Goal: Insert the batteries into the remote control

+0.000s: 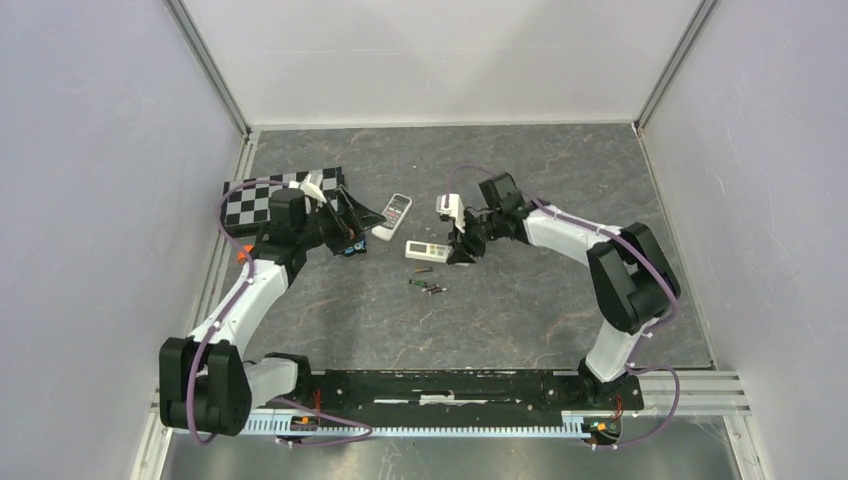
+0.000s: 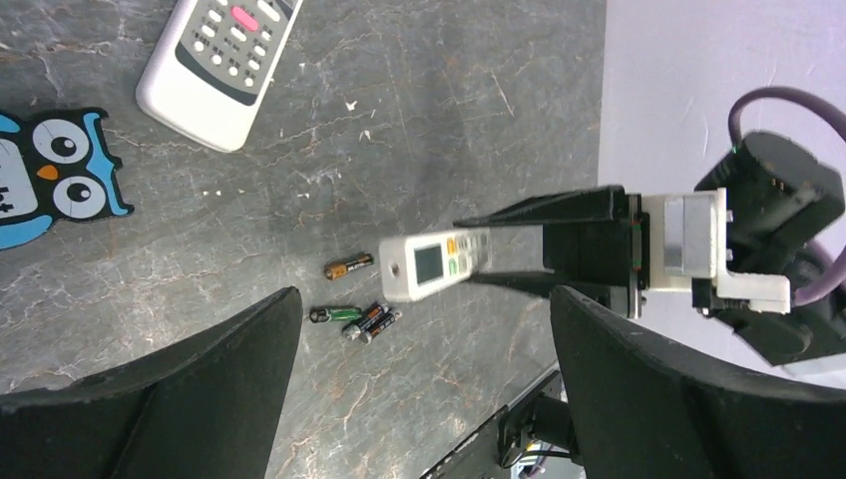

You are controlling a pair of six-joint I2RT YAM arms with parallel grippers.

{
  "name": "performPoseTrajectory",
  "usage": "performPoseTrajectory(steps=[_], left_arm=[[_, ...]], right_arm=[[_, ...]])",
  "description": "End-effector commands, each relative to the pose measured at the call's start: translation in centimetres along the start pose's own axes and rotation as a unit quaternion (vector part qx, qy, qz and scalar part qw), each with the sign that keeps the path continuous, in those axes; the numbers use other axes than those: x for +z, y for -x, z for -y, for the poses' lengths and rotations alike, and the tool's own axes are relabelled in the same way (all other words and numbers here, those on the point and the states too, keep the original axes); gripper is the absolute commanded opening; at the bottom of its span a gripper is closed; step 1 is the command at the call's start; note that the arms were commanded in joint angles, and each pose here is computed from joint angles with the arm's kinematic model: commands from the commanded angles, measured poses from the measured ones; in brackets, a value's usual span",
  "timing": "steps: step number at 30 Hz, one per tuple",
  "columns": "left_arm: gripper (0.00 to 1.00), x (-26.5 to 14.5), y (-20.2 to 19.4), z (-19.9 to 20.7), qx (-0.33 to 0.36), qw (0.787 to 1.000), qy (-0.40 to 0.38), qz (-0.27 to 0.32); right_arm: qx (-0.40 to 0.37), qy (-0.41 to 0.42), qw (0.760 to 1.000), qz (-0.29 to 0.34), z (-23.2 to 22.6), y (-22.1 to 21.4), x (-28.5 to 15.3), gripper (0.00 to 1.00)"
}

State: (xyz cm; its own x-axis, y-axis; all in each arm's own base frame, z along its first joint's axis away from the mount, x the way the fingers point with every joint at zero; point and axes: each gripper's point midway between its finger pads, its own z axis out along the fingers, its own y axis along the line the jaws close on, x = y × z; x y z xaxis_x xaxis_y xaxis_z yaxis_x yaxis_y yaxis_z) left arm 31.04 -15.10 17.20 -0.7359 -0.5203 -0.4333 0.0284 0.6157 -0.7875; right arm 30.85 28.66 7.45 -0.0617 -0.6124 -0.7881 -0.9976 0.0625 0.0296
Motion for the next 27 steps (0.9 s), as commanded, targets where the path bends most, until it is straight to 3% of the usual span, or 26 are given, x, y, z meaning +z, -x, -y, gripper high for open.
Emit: performPoseTrajectory(steps=[1, 5, 7, 20, 22, 27], left_arm=[[1.0, 0.6, 0.2, 0.1, 0.003, 1.0, -0.001, -0.005], [1.0, 1.1, -0.9, 1.8, -0.013, 0.997, -0.06, -0.042], [1.0, 1.2, -1.3, 2.1, -0.015, 0.996, -0.071, -0.051], [0.99, 2.5, -4.3, 5.6, -0.06, 0.988, -0.099, -0.103], [0.93, 2.8, -4.6, 5.5, -0.065, 0.989, -0.086, -0.102], [0.59, 3.2, -5.3, 4.9, -0.092, 0.988, -0.064, -0.107]], right_arm=[[0.08, -0.013, 0.981, 0.178, -1.3, 6.6, -0.9, 0.06], [0.167, 0.007, 0.943, 0.287, -3.0, 9.7, -2.3, 0.06], [0.189, 0.011, 0.932, 0.308, -3.0, 10.6, -2.7, 0.06], [0.2, -0.04, 0.937, 0.284, -2.7, 12.1, -0.5, 0.07], [0.195, -0.047, 0.939, 0.281, -2.7, 12.2, -0.2, 0.08], [0.188, -0.072, 0.94, 0.276, -2.4, 12.4, -0.1, 0.09]])
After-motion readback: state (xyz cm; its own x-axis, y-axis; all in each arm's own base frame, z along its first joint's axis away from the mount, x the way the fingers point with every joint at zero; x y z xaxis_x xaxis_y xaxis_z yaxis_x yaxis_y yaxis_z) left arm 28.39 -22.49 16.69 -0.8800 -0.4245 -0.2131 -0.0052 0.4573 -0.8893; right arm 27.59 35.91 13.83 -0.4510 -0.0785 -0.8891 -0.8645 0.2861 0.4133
